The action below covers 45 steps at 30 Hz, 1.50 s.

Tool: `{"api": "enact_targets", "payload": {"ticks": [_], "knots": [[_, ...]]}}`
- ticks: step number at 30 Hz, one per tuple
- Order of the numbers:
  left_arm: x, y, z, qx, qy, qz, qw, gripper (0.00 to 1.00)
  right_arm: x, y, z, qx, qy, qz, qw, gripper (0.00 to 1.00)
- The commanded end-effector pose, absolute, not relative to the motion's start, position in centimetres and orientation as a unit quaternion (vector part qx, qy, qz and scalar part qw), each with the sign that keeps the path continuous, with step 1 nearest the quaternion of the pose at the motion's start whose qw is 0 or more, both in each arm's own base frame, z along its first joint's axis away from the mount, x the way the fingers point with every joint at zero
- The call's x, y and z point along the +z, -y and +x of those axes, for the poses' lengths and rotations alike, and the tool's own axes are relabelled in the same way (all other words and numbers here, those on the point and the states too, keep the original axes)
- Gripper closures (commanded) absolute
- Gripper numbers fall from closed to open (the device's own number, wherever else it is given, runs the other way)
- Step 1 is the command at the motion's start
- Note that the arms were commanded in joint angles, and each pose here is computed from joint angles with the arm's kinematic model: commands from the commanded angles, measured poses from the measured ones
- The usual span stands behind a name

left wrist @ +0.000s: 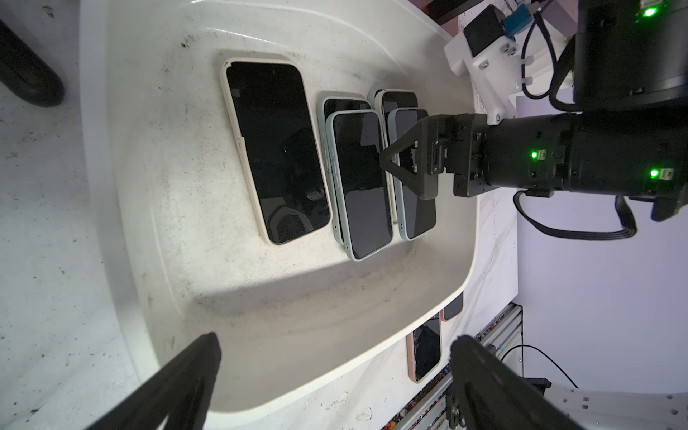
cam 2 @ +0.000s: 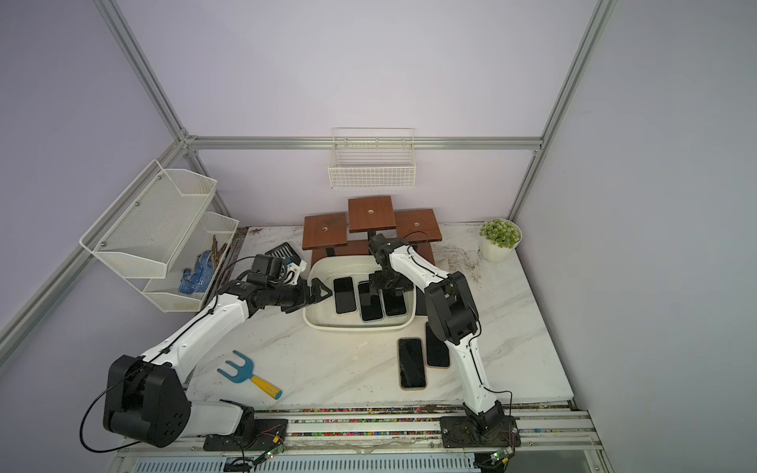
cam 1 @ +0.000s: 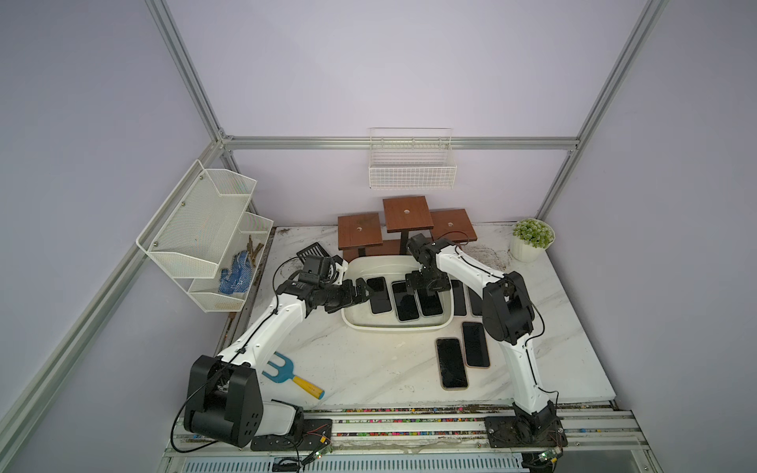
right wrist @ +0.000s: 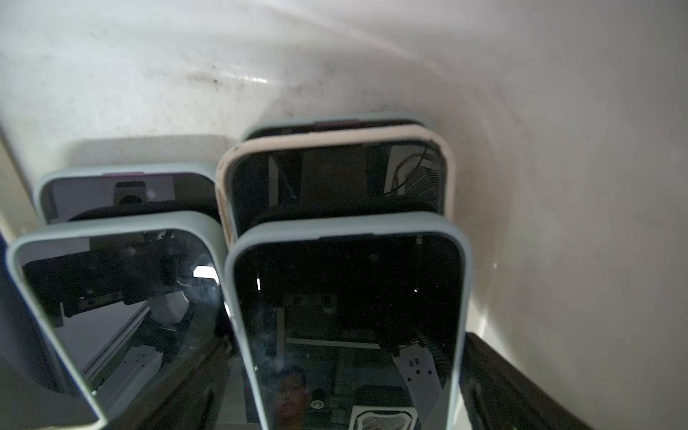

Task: Take the phone out of the storage box
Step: Pick up the phone from the storage box.

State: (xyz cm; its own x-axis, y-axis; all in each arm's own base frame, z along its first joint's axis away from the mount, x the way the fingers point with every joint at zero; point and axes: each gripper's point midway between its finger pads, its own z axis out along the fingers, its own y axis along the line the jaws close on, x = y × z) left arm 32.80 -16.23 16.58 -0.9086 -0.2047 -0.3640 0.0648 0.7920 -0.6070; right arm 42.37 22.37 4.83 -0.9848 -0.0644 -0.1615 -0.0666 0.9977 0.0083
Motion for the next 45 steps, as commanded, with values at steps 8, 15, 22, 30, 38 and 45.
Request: {"api": "enact_targets", "payload": {"ticks": [8,15,22,30,38,45], "knots": [[17.1,16.1,33.4,-0.322,-0.92,-0.029,0.222,0.0,1.9,-21.6,41.0,-0.011,-0.999,-0.025,0.047,0.09],[17.0,16.2,33.6,-0.323,-0.92,-0.029,0.221,0.0,2.2,-21.2,41.2,-0.022,-0.998,-0.027,0.056,0.26],[17.0,16.4,33.9,-0.327,-0.918,-0.032,0.221,0.0,4.7,-21.5,42.2,-0.012,-0.996,-0.03,0.087,0.33],[17.7,16.7,34.4,-0.339,-0.911,-0.036,0.23,0.0,11.3,-22.5,43.4,0.03,-0.987,-0.031,0.153,0.4],[18.1,17.1,34.6,-0.349,-0.906,-0.04,0.234,0.0,15.6,-22.7,43.3,0.058,-0.979,-0.033,0.191,0.43],[17.5,18.3,35.0,-0.352,-0.909,-0.03,0.221,0.0,19.0,-21.6,42.5,0.065,-0.974,-0.028,0.216,0.44]]}}
